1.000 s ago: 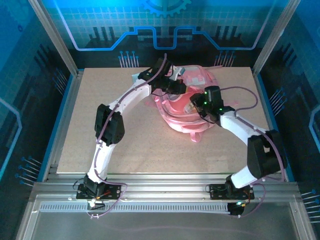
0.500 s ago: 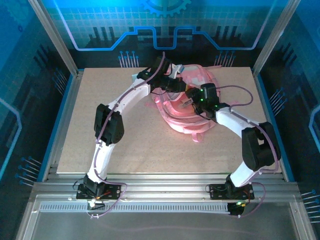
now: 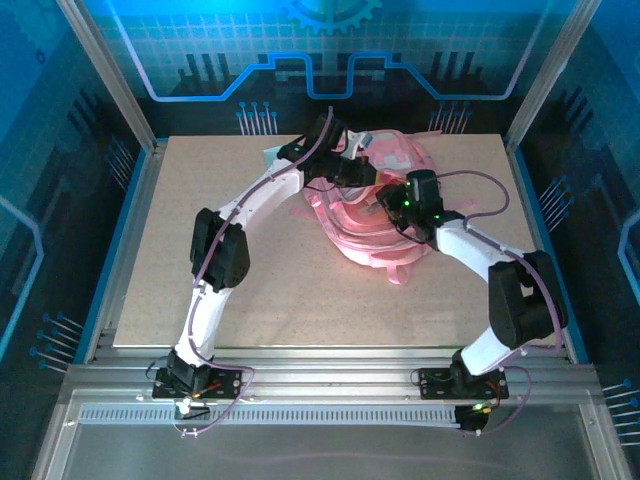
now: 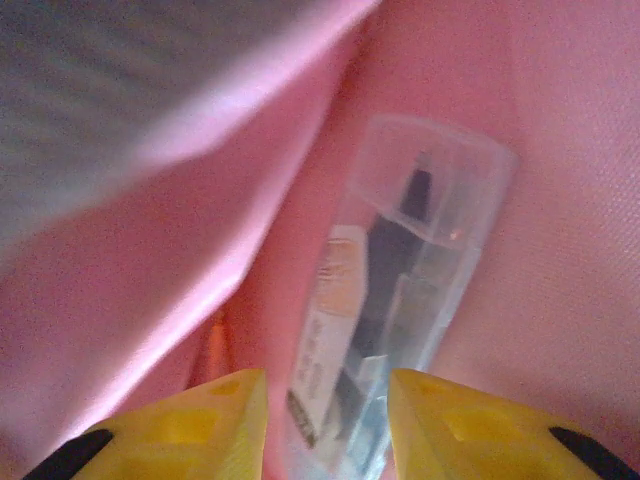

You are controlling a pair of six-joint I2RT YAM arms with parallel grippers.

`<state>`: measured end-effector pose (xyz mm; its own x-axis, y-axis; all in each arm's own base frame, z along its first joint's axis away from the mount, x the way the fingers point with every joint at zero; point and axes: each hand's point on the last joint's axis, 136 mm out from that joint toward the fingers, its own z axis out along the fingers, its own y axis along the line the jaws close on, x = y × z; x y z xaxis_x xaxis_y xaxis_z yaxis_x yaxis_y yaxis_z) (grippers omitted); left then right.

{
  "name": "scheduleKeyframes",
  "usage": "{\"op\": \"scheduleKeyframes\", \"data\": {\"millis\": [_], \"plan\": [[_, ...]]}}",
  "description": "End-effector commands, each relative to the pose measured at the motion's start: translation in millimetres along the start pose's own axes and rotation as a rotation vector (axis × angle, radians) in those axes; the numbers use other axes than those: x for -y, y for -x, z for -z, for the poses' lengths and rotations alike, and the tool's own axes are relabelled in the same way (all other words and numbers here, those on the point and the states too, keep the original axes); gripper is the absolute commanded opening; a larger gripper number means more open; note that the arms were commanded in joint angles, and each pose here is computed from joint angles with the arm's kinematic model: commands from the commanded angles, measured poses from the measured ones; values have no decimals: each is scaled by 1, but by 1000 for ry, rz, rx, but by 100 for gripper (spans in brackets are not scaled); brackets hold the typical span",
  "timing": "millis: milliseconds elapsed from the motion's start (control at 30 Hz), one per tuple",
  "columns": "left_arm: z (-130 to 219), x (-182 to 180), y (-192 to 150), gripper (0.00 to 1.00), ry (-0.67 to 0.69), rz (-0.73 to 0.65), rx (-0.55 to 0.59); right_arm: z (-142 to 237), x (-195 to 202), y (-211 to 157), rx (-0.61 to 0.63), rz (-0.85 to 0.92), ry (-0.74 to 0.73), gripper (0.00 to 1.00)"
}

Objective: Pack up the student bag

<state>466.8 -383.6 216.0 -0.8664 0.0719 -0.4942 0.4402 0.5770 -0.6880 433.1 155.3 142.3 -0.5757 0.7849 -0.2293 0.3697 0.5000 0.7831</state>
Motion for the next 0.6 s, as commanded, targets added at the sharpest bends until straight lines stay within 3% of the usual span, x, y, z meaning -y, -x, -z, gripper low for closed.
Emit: {"op": "scheduleKeyframes", "data": {"millis": [0, 233, 467, 567], "plan": [[20, 58, 16, 0, -143, -62, 46, -16, -9, 1, 5, -3, 37, 36], [9, 52, 8, 0, -130, -42, 5, -48, -56, -7, -90, 40, 193, 27], [4, 56, 1, 0, -151, -41, -18, -30, -41, -9, -114, 112, 168, 27], [4, 61, 2, 0, -171, -36, -18, -12, -29, -2, -93, 158, 120, 32]]}}
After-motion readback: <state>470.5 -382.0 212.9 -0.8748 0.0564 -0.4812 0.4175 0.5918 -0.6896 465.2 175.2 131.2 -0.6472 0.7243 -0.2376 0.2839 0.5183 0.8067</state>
